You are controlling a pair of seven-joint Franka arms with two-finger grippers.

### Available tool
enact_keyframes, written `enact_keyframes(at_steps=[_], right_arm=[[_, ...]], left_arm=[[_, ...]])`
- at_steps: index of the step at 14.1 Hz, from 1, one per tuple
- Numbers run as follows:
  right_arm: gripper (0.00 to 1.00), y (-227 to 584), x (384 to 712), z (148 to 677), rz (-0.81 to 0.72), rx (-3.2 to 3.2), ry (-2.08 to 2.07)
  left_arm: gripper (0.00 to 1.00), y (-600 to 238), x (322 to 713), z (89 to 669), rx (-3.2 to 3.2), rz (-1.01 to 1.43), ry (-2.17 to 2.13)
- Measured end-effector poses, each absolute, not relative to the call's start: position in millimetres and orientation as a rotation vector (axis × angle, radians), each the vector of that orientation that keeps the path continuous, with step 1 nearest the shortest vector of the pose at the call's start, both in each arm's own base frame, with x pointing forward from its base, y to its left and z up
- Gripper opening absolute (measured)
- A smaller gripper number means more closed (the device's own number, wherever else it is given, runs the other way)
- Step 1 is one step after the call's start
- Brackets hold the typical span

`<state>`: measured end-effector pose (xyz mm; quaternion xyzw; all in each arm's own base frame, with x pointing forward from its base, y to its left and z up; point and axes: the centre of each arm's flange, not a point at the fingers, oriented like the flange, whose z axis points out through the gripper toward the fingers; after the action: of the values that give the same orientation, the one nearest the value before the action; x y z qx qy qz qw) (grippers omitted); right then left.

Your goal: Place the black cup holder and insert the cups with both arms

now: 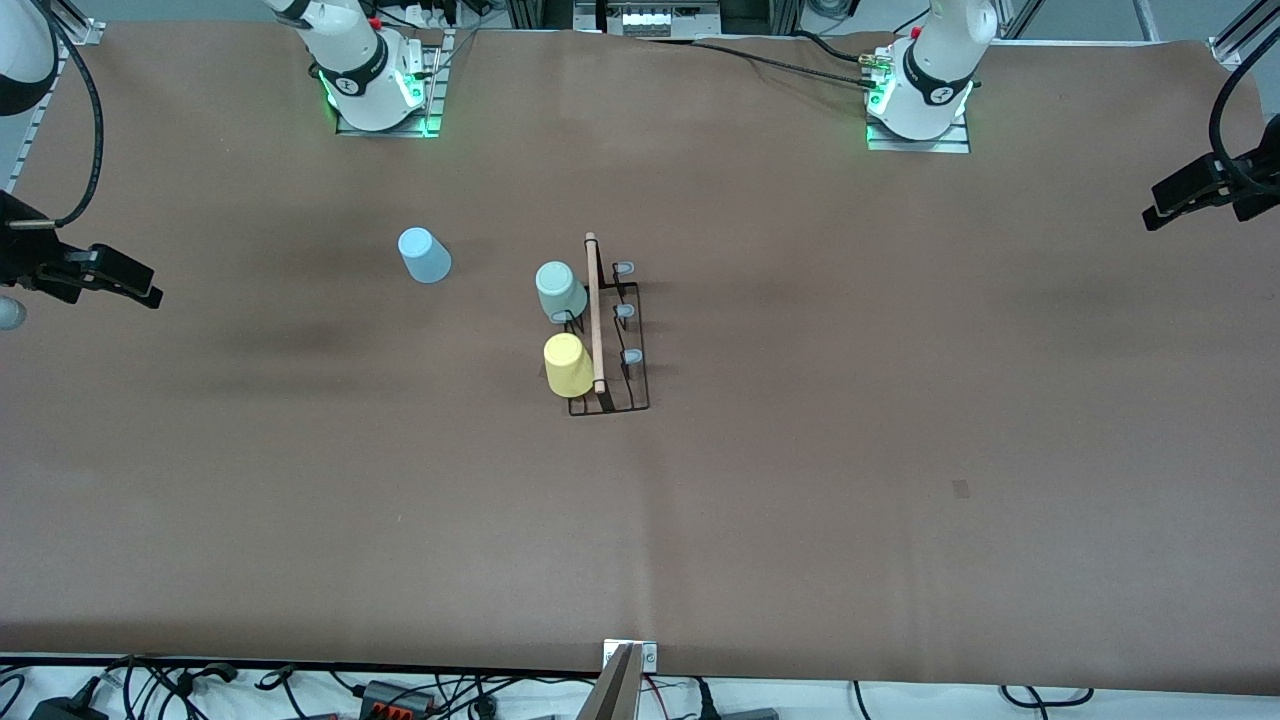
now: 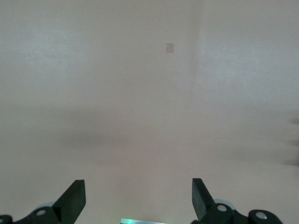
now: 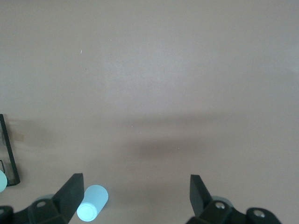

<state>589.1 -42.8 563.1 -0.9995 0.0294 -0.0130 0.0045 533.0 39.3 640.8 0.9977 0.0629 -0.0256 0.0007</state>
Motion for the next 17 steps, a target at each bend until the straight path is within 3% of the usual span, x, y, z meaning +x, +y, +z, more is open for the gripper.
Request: enact_keyframes(at_steps=[17], right_arm=[[1.0,-38.1,588.9,563.9,-0.04,-3.125,0.076]], left_arm=[[1.0,40.5,532.9,640.8,3.133,-0.08,0.201]])
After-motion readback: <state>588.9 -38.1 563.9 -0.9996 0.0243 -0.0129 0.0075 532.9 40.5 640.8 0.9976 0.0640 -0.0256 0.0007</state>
